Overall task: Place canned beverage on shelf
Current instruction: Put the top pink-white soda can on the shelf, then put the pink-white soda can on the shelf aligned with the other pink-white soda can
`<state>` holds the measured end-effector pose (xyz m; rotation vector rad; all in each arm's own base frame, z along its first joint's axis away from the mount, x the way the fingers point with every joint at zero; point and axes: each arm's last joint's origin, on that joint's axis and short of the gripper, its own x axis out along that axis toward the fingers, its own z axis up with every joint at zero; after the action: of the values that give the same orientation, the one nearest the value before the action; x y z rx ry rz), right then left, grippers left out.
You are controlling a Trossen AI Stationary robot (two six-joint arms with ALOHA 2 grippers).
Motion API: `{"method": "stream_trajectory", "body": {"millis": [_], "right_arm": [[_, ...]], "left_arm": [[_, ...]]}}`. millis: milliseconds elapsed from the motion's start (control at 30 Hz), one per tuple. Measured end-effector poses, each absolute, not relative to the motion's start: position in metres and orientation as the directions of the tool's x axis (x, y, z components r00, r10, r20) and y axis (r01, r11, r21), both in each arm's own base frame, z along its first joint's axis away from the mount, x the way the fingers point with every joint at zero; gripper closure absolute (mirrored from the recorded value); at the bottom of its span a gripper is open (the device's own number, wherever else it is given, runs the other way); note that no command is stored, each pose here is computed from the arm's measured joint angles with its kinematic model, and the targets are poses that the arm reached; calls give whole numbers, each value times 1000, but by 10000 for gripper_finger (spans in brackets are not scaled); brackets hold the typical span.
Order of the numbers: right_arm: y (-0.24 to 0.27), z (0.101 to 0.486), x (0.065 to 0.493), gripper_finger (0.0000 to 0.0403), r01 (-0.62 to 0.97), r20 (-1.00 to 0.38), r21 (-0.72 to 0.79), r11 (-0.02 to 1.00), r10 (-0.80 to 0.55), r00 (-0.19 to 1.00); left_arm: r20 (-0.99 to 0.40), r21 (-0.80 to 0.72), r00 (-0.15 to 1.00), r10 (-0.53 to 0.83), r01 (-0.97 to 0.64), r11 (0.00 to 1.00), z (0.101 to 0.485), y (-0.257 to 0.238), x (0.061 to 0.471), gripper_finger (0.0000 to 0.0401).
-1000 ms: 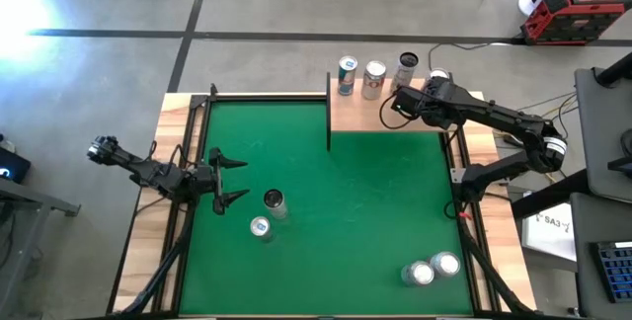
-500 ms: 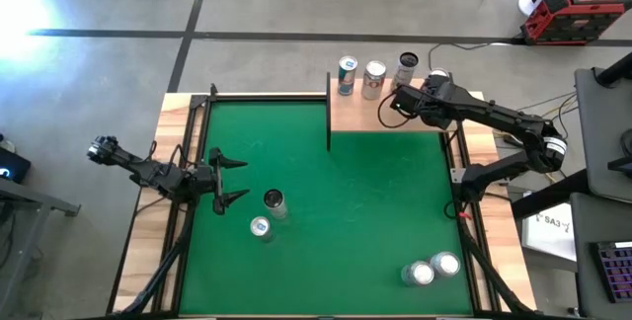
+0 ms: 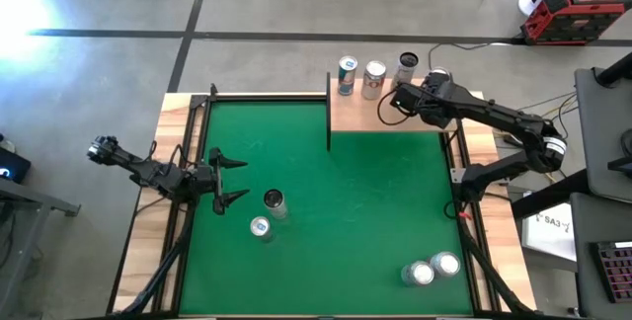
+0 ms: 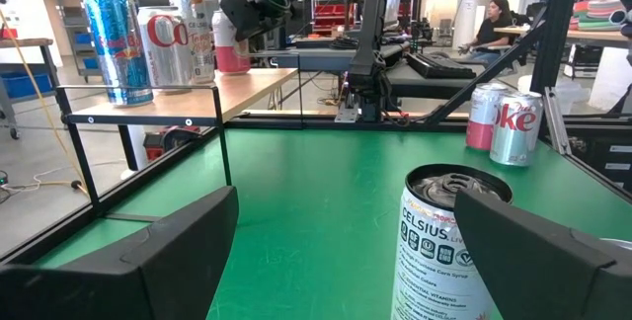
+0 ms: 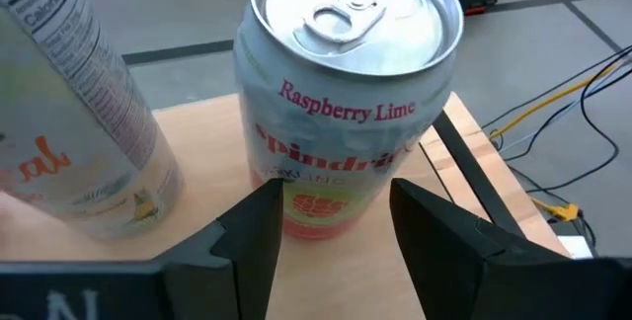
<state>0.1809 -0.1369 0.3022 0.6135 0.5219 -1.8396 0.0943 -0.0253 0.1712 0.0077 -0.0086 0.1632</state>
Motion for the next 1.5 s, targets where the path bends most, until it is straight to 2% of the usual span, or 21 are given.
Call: {"method": "stream_trajectory", "body": {"millis": [1100,1500], "right_arm": [[-154,302,181,223,943,-604,-71,-325,-739,-300],[-149,311,181,223,961,-712,-34,-275,-668,-217]], "left_arm": [[9,7,987,162,-162,987,171,-25,94,40],[9,7,987,163,-163,987,171,-25,94,40]]}}
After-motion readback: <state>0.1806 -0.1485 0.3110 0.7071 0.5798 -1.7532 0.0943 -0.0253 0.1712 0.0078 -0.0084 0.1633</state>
